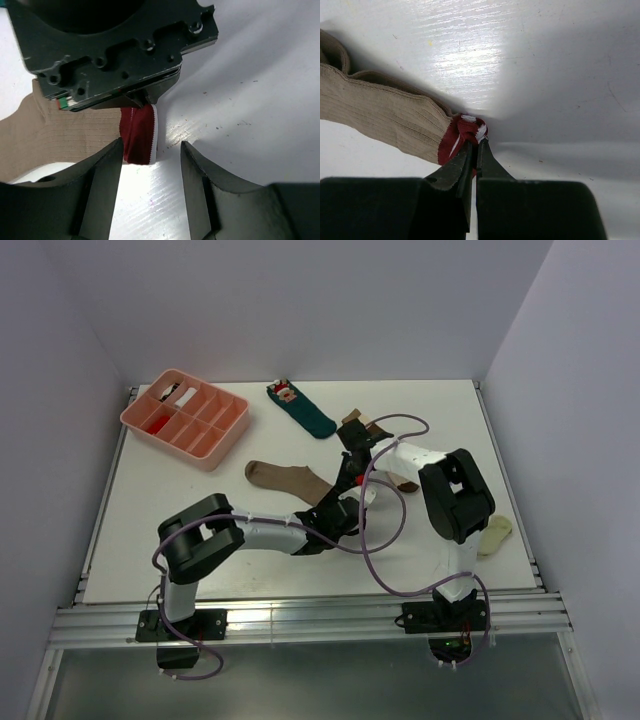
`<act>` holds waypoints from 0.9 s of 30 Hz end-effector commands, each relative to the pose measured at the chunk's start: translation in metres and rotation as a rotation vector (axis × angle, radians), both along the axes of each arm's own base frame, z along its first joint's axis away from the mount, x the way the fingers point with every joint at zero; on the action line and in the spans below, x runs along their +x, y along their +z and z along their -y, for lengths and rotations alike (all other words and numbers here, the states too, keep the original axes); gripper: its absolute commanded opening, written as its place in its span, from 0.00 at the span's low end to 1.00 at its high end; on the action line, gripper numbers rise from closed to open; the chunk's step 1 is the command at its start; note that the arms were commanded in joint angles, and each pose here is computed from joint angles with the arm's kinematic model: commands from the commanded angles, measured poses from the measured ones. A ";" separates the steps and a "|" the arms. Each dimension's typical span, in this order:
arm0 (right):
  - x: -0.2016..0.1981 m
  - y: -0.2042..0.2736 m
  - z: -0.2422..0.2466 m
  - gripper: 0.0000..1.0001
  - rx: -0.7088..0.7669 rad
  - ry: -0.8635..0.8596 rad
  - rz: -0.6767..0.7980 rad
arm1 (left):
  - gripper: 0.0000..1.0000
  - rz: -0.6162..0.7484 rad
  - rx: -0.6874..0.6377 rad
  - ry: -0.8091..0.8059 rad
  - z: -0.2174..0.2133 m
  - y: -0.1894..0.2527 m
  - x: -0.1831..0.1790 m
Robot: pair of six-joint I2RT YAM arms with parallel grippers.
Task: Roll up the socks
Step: Roll the sock at the center of the board.
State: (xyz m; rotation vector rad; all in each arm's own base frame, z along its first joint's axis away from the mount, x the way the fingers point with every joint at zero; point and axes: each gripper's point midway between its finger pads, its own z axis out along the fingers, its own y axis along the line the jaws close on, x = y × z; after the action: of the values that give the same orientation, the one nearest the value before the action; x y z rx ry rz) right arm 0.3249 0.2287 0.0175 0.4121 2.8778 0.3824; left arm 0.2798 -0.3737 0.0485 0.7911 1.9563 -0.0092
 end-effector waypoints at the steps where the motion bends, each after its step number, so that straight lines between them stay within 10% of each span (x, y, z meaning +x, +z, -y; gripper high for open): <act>1: -0.024 -0.030 0.010 0.00 -0.050 0.014 -0.119 | 0.55 0.062 0.022 0.002 0.009 0.010 0.010; 27: -0.024 -0.037 0.013 0.00 -0.011 -0.007 -0.140 | 0.49 0.050 0.244 0.093 -0.016 -0.027 0.017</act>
State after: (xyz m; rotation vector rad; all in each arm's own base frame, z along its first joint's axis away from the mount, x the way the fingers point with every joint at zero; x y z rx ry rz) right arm 0.3238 0.2349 0.0159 0.4389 2.9107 0.5023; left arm 0.3018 -0.3714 0.0318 0.8381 1.9289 0.2361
